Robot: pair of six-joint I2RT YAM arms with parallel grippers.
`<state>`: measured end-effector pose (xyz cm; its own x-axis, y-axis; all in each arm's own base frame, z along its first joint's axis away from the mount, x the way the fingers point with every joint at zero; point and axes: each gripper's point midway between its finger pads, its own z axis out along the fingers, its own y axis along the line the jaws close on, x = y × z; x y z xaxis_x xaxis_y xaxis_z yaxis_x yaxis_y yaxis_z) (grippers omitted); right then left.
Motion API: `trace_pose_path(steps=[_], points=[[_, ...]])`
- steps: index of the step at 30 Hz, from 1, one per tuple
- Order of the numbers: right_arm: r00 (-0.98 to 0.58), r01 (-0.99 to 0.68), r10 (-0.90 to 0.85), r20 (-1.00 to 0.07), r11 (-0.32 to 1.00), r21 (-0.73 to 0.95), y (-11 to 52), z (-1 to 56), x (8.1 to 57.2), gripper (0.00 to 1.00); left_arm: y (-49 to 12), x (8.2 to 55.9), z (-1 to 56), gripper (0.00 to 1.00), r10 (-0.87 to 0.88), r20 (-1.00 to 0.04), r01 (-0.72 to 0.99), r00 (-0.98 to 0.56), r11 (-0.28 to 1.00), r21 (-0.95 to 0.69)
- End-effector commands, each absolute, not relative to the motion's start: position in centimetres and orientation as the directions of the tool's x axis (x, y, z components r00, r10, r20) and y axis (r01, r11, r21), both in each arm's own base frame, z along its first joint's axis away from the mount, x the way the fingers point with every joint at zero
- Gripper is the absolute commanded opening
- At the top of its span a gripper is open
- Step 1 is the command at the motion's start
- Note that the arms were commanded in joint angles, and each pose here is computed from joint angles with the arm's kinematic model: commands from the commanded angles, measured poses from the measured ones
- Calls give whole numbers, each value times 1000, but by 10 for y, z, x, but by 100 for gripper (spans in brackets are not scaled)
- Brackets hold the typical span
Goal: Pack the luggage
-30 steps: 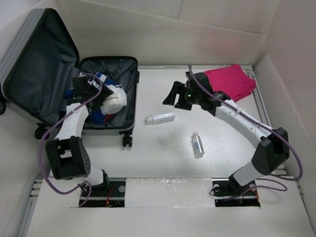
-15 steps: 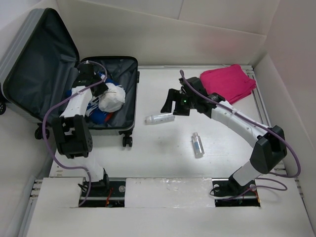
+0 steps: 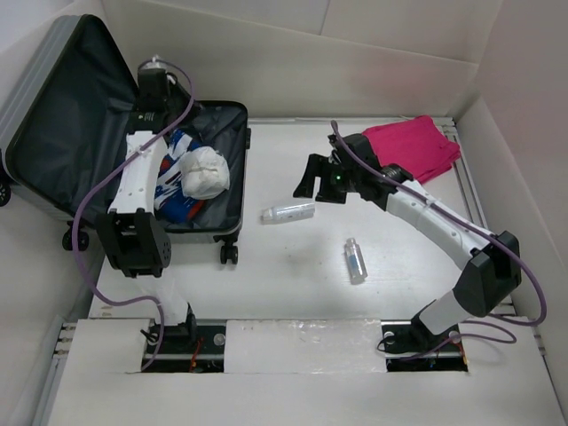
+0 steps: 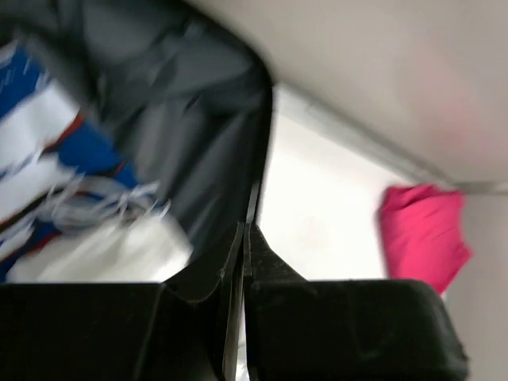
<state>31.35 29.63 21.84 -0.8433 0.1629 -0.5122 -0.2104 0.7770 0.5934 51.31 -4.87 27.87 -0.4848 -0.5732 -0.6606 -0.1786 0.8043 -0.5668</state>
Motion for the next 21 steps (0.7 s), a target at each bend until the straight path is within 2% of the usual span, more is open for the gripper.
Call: trace_pose_path(steps=[1, 4, 5, 7, 9, 10, 13, 14, 16, 18, 20, 21], points=[[-799, -254, 181, -574, 763, 594, 292, 251, 320, 80, -56, 547, 335, 0, -614, -693, -72, -379, 766, -639], [-803, -233, 185, -566, 776, 586, 286, 247, 321, 80, -57, 573, 329, 0, -633, -670, -59, -387, 742, -667], [-798, -238, 189, -572, 773, 588, 286, 251, 319, 80, -59, 579, 345, 0, -641, -676, -30, -365, 734, -679], [-788, -222, 204, -580, 785, 579, 278, 254, 322, 80, -61, 589, 328, 0, -639, -657, -48, -400, 730, -681], [-770, -175, 231, -595, 820, 545, 263, 252, 328, 80, -71, 582, 328, 0, -596, -667, -14, -447, 750, -661], [-761, -151, 245, -601, 833, 532, 254, 249, 331, 84, -95, 572, 339, 0, -556, -691, 40, -462, 765, -642], [-708, -31, 340, -619, 861, 508, 207, 247, 357, 88, -165, 546, 340, 2, -391, -772, 203, -502, 814, -544], [-706, 21, 366, -606, 866, 499, 190, 237, 367, 90, -225, 525, 340, 5, -317, -786, 296, -530, 800, -522], [-652, 161, 481, -586, 843, 513, 140, 228, 402, 90, -266, 512, 329, 10, -262, -786, 318, -559, 808, -496], [-598, 303, 553, -580, 826, 475, 100, 211, 431, 93, -307, 494, 322, 24, -280, -739, 339, -612, 752, -565], [-484, 467, 632, -605, 771, 432, 35, 206, 454, 93, -330, 474, 293, 39, -257, -671, 353, -695, 691, -630], [-464, 530, 659, -592, 742, 411, 15, 190, 462, 95, -338, 466, 288, 50, -255, -661, 354, -706, 681, -641]])
